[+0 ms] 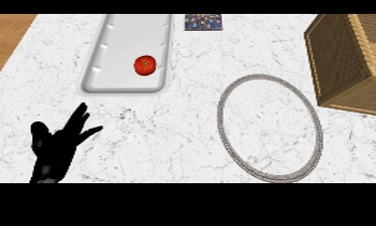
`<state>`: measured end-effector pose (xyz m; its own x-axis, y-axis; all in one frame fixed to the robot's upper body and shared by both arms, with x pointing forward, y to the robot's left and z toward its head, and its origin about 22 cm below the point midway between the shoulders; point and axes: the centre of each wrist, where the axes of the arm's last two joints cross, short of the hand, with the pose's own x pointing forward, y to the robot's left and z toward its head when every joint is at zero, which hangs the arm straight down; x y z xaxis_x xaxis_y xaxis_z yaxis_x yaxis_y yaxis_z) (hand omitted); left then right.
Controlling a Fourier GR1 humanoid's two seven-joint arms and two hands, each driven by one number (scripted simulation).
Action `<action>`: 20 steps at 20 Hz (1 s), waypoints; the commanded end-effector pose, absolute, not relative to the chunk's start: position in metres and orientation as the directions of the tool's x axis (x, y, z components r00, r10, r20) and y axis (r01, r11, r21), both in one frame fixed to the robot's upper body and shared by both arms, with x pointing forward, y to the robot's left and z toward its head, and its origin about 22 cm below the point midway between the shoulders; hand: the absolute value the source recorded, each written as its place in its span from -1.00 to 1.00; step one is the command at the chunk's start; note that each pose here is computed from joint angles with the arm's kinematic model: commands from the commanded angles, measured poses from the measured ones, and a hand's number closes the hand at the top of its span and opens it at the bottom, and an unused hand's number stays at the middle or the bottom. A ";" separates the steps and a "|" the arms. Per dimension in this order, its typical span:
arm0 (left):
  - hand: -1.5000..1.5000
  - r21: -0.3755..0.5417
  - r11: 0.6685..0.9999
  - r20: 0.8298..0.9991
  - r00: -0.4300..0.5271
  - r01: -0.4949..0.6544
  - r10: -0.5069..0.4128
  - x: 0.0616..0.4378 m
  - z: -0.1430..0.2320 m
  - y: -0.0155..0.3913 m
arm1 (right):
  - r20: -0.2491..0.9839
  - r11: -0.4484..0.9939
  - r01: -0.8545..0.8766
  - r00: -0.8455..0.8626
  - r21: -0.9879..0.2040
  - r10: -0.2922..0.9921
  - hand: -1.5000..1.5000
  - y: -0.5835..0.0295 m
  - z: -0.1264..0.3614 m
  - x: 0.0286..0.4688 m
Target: Pick the bell pepper from the placemat and place it in the basket
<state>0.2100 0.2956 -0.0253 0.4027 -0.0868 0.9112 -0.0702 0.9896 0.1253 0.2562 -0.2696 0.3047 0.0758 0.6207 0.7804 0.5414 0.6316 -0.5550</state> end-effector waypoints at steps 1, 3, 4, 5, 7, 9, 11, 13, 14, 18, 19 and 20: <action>0.00 0.142 0.989 0.845 0.526 -0.045 -0.097 0.204 -0.043 0.302 | 0.776 0.602 0.554 0.137 -0.575 0.615 1.00 -0.299 0.333 0.266; 0.00 0.150 0.987 0.855 0.508 -0.054 -0.102 0.207 -0.047 0.302 | 0.790 0.623 0.541 0.139 -0.565 0.597 1.00 -0.325 0.332 0.271; 0.00 0.148 0.988 0.845 0.524 -0.040 -0.105 0.206 -0.046 0.297 | 0.775 0.599 0.544 0.166 -0.588 0.610 1.00 -0.323 0.334 0.274; 0.00 0.141 0.989 0.852 0.514 -0.043 -0.100 0.193 -0.049 0.293 | 0.768 0.591 0.536 0.190 -0.603 0.611 1.00 -0.327 0.334 0.279; 0.00 0.144 0.989 0.844 0.526 -0.039 -0.102 0.199 -0.047 0.284 | 0.745 0.556 0.545 0.214 -0.627 0.632 1.00 -0.336 0.315 0.295; 0.00 0.154 0.987 0.845 0.522 -0.038 -0.112 0.206 -0.045 0.305 | 0.741 0.553 0.547 0.205 -0.629 0.640 1.00 -0.348 0.325 0.309; 0.00 0.140 0.990 0.840 0.532 -0.031 -0.102 0.190 -0.053 0.303 | 0.739 0.567 0.523 0.205 -0.637 0.641 1.00 -0.362 0.313 0.313; 0.00 0.145 0.989 0.843 0.528 -0.029 -0.108 0.187 -0.058 0.292 | 0.735 0.562 0.525 0.201 -0.639 0.648 1.00 -0.365 0.304 0.323; 0.00 0.134 0.990 0.852 0.515 -0.047 -0.091 0.203 -0.041 0.281 | 0.738 0.564 0.524 0.210 -0.639 0.641 1.00 -0.387 0.298 0.327; 0.00 0.140 0.990 0.838 0.536 -0.034 -0.100 0.191 -0.041 0.303 | 0.798 0.615 0.539 0.208 -0.576 0.566 1.00 -0.415 0.279 0.335; 0.00 0.144 0.989 0.849 0.515 -0.019 -0.114 0.201 -0.044 0.295 | 0.817 0.637 0.536 0.202 -0.554 0.540 1.00 -0.396 0.262 0.352; 0.00 0.157 0.987 0.844 0.522 -0.025 -0.121 0.192 -0.048 0.297 | 0.833 0.650 0.546 0.187 -0.529 0.520 1.00 -0.409 0.270 0.347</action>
